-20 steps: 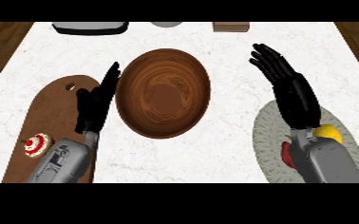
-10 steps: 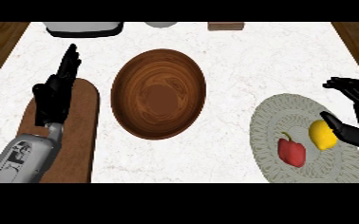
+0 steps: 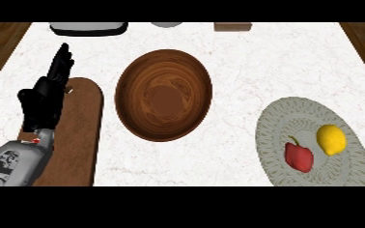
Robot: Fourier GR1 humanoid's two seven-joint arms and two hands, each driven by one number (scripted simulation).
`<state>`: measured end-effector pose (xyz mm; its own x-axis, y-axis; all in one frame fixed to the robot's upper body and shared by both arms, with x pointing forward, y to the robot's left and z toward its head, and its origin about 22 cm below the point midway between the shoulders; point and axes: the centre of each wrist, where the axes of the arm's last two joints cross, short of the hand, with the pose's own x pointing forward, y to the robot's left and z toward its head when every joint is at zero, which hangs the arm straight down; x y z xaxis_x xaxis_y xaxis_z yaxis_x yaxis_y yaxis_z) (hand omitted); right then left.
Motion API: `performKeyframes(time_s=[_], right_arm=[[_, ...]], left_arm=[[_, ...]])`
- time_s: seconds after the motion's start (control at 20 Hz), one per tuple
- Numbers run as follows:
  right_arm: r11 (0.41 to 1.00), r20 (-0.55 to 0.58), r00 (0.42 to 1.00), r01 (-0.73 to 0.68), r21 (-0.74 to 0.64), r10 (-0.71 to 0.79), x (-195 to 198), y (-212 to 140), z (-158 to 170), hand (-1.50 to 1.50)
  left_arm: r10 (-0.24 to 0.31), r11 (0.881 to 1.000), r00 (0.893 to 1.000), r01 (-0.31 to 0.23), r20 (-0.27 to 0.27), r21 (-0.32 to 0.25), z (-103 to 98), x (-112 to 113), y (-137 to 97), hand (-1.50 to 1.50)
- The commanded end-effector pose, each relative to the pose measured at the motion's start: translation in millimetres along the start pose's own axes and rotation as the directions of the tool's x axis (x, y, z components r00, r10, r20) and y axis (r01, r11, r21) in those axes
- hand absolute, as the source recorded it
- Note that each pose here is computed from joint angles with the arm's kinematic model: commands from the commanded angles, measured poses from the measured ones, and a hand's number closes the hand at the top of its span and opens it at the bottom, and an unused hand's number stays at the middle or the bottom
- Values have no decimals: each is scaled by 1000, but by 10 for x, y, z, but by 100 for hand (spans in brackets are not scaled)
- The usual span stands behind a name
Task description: Pick the bell pepper from the placemat and place it in the bowl
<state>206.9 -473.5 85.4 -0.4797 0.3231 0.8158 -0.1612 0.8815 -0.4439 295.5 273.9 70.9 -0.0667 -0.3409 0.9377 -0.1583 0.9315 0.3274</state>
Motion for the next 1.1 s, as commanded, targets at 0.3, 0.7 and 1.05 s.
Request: performKeyframes(time_s=[0.3,0.7,1.05], right_arm=[[862,-16,929,-337,380,370,490,-50,-483,-150],[769,-20,915,-327,549,404,528,490,-485,-150],[669,-39,858,-370,645,512,498,871,-706,-150]], left_arm=[[-7,1000,1000,7,13,7,19,108,-226,0],[-13,1000,1000,13,7,-7,81,87,-12,0],[0,1000,1000,0,1,-18,84,81,4,0]])
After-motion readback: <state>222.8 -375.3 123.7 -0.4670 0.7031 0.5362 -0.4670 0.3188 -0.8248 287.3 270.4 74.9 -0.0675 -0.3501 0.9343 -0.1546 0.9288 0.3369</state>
